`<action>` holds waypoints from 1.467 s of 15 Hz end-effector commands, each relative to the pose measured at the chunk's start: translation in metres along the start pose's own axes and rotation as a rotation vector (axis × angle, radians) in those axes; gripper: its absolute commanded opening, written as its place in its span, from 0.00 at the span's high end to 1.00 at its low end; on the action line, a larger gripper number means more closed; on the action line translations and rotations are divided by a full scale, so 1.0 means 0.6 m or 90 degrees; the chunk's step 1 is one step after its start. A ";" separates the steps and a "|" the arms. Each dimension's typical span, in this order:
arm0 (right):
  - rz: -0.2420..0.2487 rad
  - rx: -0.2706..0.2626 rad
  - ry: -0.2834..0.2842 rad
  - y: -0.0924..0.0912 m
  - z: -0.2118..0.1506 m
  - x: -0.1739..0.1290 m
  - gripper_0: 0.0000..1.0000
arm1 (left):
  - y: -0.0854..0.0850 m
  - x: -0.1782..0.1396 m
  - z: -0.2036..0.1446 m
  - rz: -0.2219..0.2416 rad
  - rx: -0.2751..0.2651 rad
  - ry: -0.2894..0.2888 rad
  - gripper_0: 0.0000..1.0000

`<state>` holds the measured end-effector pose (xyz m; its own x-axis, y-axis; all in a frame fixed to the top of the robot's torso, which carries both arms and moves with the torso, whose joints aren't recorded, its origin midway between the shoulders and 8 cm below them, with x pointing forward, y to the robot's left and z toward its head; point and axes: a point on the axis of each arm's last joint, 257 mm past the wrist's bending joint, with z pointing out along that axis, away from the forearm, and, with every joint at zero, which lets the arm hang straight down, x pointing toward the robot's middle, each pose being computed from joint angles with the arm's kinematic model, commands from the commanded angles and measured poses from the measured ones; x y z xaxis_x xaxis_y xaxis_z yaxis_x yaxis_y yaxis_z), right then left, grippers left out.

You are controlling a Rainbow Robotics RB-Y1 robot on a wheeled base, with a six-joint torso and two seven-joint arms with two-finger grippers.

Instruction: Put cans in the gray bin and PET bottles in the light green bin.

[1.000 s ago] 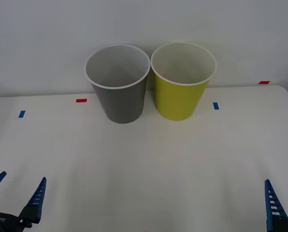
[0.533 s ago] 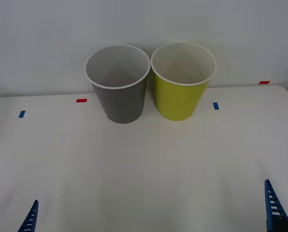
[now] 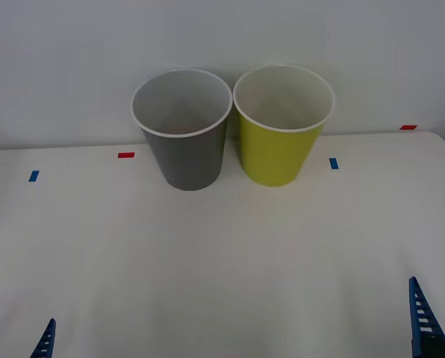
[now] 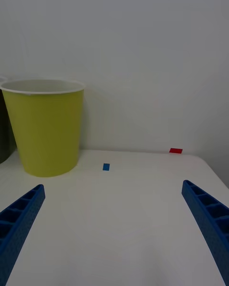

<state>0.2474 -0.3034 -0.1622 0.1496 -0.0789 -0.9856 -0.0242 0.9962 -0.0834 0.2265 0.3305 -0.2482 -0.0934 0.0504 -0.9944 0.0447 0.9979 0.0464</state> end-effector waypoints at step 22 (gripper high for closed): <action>0.000 0.000 0.000 0.000 0.000 0.000 0.00 | 0.000 0.000 0.000 0.000 0.000 0.000 0.00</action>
<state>0.2474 -0.3034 -0.1622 0.1496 -0.0789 -0.9856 -0.0242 0.9962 -0.0834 0.2265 0.3305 -0.2481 -0.0934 0.0506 -0.9943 0.0448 0.9979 0.0465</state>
